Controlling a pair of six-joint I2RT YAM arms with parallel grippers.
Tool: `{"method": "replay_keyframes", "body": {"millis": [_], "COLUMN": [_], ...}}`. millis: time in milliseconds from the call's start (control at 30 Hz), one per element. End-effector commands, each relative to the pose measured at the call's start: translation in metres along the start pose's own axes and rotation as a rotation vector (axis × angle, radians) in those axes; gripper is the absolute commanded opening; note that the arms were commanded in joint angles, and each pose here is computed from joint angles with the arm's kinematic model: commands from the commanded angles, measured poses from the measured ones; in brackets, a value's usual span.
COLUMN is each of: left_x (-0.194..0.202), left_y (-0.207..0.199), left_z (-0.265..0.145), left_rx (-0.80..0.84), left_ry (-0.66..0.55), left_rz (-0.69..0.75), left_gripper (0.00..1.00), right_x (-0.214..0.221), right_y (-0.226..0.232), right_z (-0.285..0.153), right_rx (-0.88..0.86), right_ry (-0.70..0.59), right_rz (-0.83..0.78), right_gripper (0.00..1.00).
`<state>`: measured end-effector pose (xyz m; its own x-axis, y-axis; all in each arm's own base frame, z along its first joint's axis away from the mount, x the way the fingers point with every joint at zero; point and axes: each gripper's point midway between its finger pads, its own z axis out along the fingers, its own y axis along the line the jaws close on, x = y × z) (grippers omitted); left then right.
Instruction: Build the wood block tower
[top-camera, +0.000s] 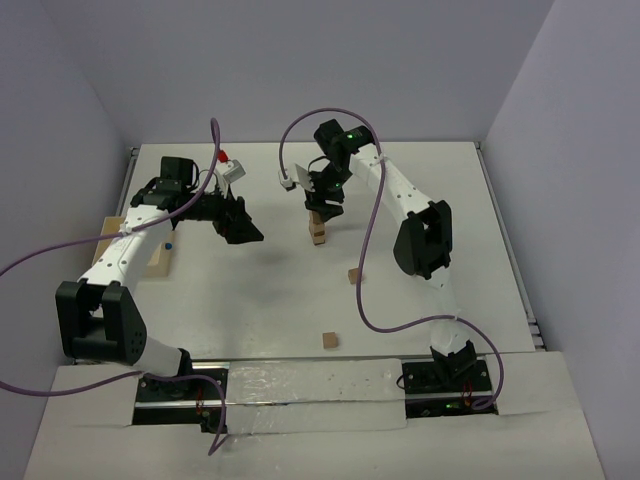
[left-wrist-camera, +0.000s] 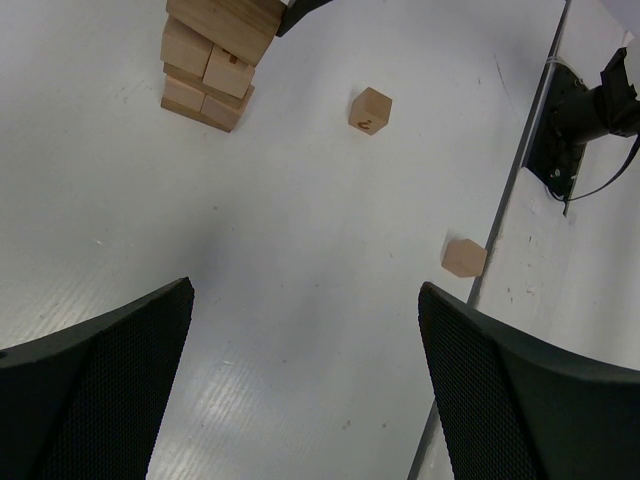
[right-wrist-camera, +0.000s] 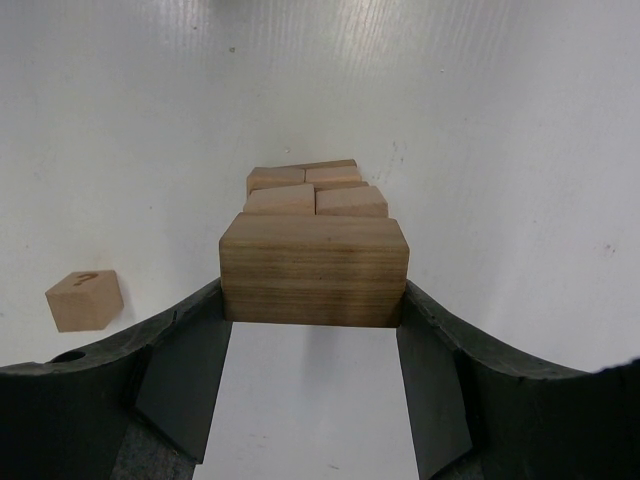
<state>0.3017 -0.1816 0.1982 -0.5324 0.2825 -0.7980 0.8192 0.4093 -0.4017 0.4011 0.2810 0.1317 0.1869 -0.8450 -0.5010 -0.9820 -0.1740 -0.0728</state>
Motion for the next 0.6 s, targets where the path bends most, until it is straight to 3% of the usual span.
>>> {"method": "replay_keyframes", "body": {"millis": [0, 567], "left_x": [-0.0132, -0.0119], "left_y": [-0.0017, -0.0007], "left_z": [-0.0015, -0.0012], "left_rx": [0.023, 0.023], "left_ry": [-0.033, -0.026], "left_rz": [0.056, 0.058], "left_gripper": [0.99, 0.99], "right_x": [-0.0044, -0.0031], "right_y": [-0.0017, -0.004], "right_z": [0.0015, 0.0087], "right_rx": [0.003, 0.004], "right_ry": [-0.006, -0.002], "right_rz": [-0.009, -0.009], "right_gripper": [0.49, 0.59]}}
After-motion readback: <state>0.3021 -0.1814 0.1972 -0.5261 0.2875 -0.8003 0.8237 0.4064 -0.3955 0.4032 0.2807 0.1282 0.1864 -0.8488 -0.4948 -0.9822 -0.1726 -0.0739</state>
